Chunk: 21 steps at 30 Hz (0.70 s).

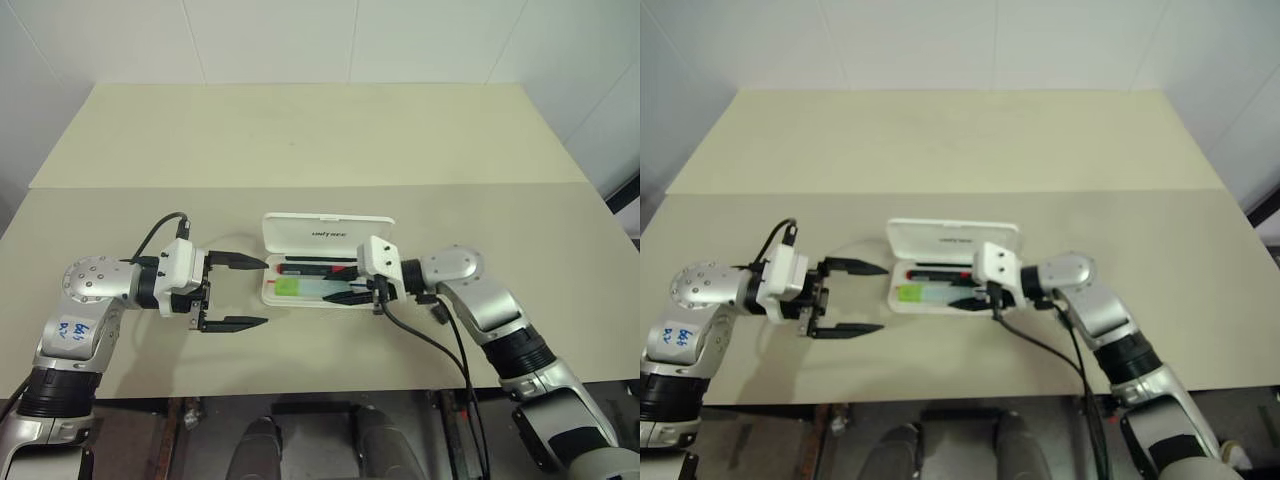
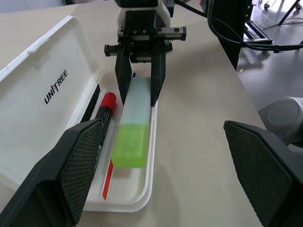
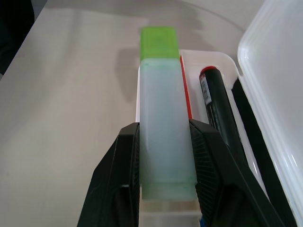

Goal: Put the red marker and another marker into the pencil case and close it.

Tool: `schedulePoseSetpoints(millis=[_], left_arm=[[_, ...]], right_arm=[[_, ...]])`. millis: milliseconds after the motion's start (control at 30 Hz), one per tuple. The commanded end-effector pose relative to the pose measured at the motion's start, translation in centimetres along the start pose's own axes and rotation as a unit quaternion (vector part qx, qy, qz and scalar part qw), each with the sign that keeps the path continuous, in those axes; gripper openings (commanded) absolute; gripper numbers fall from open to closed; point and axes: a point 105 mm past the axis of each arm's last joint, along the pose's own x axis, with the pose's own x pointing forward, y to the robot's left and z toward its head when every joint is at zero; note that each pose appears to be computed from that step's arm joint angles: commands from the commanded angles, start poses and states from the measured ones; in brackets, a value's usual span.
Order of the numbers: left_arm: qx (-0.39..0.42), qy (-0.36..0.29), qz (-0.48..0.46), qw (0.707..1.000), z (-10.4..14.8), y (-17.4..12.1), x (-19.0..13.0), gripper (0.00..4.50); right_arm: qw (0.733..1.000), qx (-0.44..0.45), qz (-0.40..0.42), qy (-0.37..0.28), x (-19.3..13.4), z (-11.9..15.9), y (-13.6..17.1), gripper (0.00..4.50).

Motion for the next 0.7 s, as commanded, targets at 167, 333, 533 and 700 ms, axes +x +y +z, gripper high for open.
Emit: schedulePoseSetpoints(millis=[167, 333, 533, 700], left_arm=[[0.017, -0.006, 0.003, 1.0, 0.7, 0.0, 0.0, 4.38], [0.017, -0.009, 0.002, 1.0, 0.8, 0.0, 0.2, 4.38], [0.018, -0.011, 0.001, 1.0, 0.9, 0.0, 0.2, 4.38], [0.019, -0.013, -0.001, 1.0, 0.9, 0.0, 0.3, 4.38]], right_arm=[[1.0, -0.016, 0.003, -0.003, 0.3, 0.6, -0.2, 1.1], [1.0, -0.015, -0.009, -0.003, 0.8, 0.5, -0.7, 1.1], [1.0, -0.011, -0.023, -0.005, 1.1, 0.5, -1.6, 1.1], [1.0, -0.01, -0.022, -0.01, 1.5, 0.7, -1.6, 1.1]])
